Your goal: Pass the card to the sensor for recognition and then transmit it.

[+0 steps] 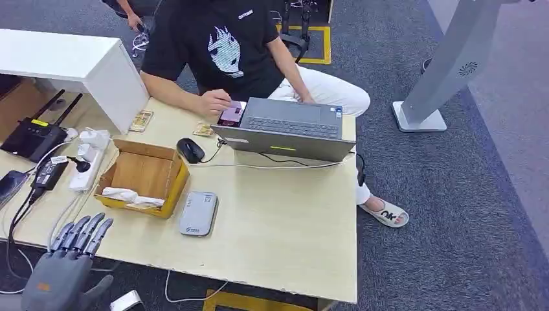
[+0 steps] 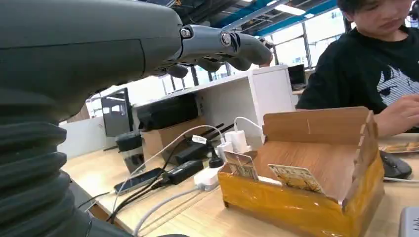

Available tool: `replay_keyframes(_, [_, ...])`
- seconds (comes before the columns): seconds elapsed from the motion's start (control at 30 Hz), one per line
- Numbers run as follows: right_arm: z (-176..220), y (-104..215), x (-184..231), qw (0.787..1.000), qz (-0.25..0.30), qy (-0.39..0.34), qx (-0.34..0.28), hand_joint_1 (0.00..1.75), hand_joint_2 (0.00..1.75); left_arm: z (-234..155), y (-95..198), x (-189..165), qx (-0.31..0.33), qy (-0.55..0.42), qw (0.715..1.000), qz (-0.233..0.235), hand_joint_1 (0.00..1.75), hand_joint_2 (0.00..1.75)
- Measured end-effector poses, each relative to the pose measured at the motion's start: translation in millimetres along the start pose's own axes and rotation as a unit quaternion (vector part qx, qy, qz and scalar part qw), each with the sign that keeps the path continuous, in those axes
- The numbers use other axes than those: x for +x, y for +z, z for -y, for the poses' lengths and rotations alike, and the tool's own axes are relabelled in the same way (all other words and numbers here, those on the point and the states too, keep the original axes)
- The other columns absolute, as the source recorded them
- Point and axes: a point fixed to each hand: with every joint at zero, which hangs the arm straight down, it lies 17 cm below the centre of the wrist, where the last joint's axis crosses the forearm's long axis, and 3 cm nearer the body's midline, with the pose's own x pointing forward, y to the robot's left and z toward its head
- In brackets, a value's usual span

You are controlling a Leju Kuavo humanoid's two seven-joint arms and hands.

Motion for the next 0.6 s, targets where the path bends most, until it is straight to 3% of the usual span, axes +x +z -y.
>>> replay_keyframes(0.2, [-1,0,3,1.0,0.004,0.018,0.003,0.0,1.75,18,-40,-19,0.011,-0.015,1.0,-0.001,0.0,1.75])
replay_keyframes(0.33, [-4,1,7,0.999,0.012,0.032,0.008,0.0,1.75,46,-66,-41,-0.002,-0.022,0.999,-0.028,0.0,1.75])
replay_keyframes(0.6, [-1,0,11,0.999,0.019,0.041,0.007,0.0,1.75,85,-80,-63,-0.035,-0.023,0.997,-0.067,0.0,1.75])
